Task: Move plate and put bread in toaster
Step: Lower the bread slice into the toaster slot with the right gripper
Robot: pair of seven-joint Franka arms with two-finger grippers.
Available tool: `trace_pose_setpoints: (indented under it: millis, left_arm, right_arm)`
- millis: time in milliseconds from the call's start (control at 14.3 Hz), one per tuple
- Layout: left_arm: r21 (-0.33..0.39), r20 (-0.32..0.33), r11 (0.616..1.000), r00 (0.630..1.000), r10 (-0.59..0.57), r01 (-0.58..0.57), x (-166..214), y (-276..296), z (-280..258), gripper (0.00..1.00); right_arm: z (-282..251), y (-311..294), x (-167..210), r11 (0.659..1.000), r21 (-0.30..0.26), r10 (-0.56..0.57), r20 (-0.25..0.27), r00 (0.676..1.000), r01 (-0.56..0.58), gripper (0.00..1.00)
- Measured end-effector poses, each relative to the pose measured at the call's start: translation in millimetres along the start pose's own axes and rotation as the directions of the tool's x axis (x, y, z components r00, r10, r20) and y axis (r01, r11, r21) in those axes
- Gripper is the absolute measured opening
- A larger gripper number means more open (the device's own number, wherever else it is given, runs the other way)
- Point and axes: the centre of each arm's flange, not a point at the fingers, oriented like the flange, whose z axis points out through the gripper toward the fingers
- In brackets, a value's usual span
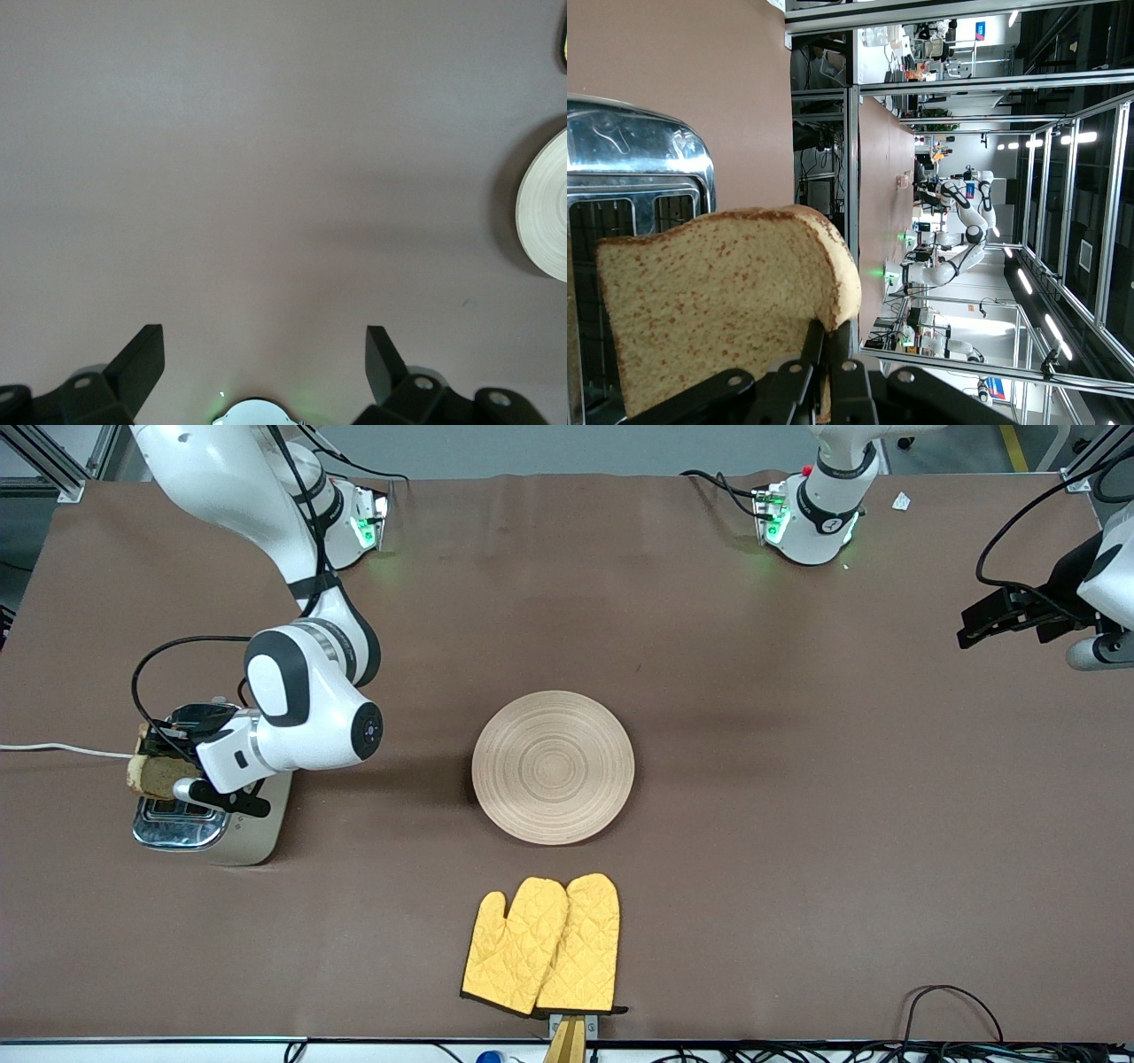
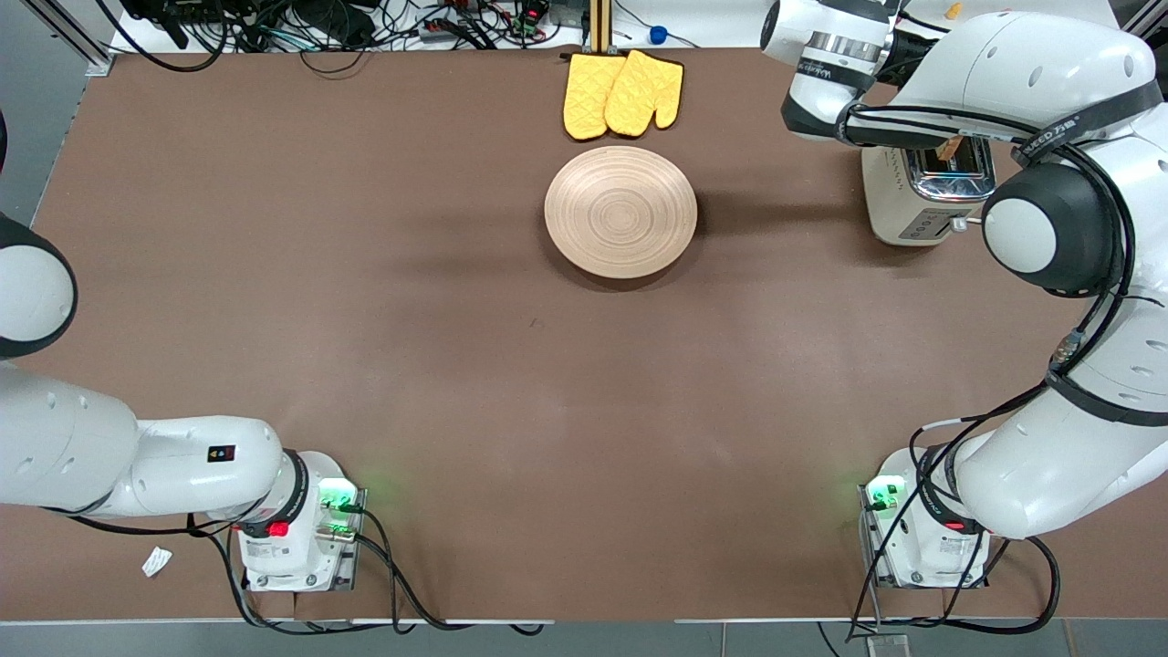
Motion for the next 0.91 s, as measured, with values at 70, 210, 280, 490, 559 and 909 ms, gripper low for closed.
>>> trace_pose_setpoints:
  millis: [70,210,280,490,559,909]
  left_arm:
    - [0.000,0.000,1.000,1.000,0.000,0.000,0.0,0.0,0.0,1.00]
    - [0.000,0.000,1.000,1.000,0.000,0.000,0.0,0.1,0.0,1.00]
    - [0.000,0.000,1.000,1.000,0.000,0.000,0.0,0.2,0.0,1.00]
    - [0.000,0.000,1.000,1.000,0.001,-0.001,-0.1,0.8,0.0,1.00]
    - [0.000,0.000,1.000,1.000,0.002,-0.002,-0.1,0.9,0.0,1.00]
    - [0.000,0.000,1.000,1.000,0.002,-0.002,-0.1,0.9,0.0,1.00]
  right_arm:
    - [-0.5,-1.0,0.4,1.000,0.005,-0.001,-0.006,1.000,0.001,0.06]
    - [-1.4,-2.1,1.4,1.000,0.012,-0.001,-0.017,1.000,0.001,0.06]
    - [-1.6,-2.4,1.9,1.000,0.015,-0.001,-0.021,1.000,0.001,0.06]
    - [-1.7,-1.5,3.8,1.000,0.010,0.003,-0.035,0.999,-0.002,0.06]
    - [-1.8,-1.2,4.8,1.000,0.009,0.004,-0.042,0.999,-0.003,0.06]
    - [-2.2,-1.4,5.8,0.999,0.014,0.034,-0.050,0.998,-0.033,0.06]
